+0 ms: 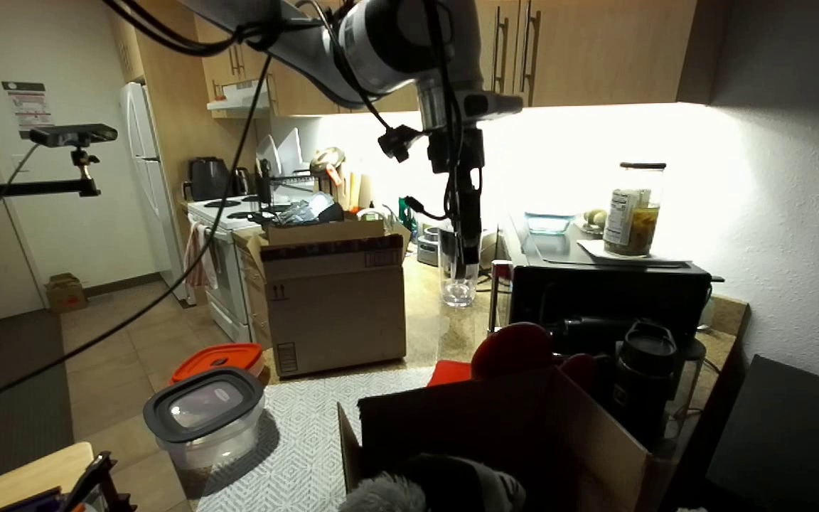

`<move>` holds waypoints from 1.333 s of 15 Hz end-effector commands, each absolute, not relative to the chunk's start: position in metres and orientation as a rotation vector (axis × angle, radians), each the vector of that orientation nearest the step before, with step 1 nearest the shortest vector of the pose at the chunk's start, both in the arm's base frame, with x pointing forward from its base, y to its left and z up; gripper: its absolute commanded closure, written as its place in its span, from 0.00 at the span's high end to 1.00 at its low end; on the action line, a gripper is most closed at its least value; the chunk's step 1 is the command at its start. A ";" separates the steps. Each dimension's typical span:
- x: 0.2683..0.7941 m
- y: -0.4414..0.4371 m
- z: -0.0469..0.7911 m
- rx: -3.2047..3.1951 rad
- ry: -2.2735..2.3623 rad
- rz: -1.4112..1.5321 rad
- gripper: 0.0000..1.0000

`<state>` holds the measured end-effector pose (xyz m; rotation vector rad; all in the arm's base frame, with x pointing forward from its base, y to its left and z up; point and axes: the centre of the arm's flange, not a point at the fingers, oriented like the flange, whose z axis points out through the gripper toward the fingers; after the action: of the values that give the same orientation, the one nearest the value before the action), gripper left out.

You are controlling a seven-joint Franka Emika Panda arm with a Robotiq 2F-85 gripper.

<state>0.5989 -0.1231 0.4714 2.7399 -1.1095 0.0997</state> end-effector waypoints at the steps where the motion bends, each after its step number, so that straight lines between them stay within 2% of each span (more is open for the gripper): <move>1: 0.590 -0.102 0.425 2.674 -1.069 0.077 0.79; 4: 0.591 -0.094 0.400 2.606 -1.062 0.075 0.98; 5: 0.592 -0.094 0.396 2.586 -1.069 0.075 0.99; 20: 0.593 -0.128 0.389 2.685 -1.081 -0.043 1.00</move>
<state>0.5939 -0.1163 0.3860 2.6286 -1.0960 -0.0165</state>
